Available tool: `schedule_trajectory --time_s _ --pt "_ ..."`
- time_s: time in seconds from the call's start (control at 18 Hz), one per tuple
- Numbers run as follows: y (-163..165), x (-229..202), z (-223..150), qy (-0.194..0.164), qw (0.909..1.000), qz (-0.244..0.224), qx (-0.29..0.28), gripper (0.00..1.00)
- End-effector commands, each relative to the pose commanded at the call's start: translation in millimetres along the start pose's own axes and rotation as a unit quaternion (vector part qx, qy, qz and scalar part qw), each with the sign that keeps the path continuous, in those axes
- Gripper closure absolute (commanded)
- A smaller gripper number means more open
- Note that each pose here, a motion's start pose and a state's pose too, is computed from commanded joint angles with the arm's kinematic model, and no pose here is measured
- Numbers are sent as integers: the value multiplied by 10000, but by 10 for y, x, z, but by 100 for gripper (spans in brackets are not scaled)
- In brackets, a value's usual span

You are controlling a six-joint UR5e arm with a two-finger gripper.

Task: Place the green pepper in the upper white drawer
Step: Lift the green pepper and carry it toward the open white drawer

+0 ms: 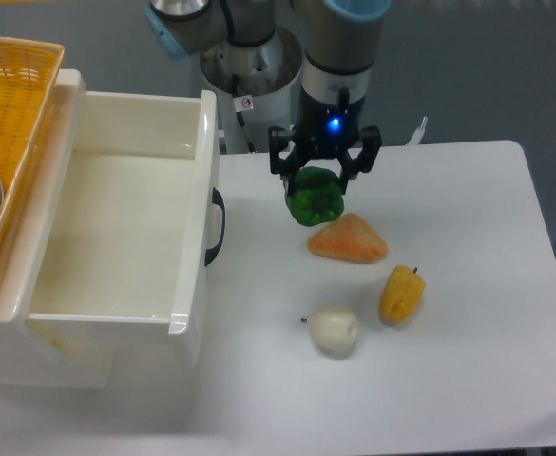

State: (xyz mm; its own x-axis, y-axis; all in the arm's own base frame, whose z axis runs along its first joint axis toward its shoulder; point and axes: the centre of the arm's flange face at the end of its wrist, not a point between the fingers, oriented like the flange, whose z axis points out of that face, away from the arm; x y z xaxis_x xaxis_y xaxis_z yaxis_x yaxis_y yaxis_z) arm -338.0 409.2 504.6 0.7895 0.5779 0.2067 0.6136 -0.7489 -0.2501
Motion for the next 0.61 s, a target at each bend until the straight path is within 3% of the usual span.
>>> schedule_trajectory --time_s 0.39,0.61 --pt "122 307 -341 510 9976 -212 420 55" --pt "230 514 -370 594 9977 -178 271 55"
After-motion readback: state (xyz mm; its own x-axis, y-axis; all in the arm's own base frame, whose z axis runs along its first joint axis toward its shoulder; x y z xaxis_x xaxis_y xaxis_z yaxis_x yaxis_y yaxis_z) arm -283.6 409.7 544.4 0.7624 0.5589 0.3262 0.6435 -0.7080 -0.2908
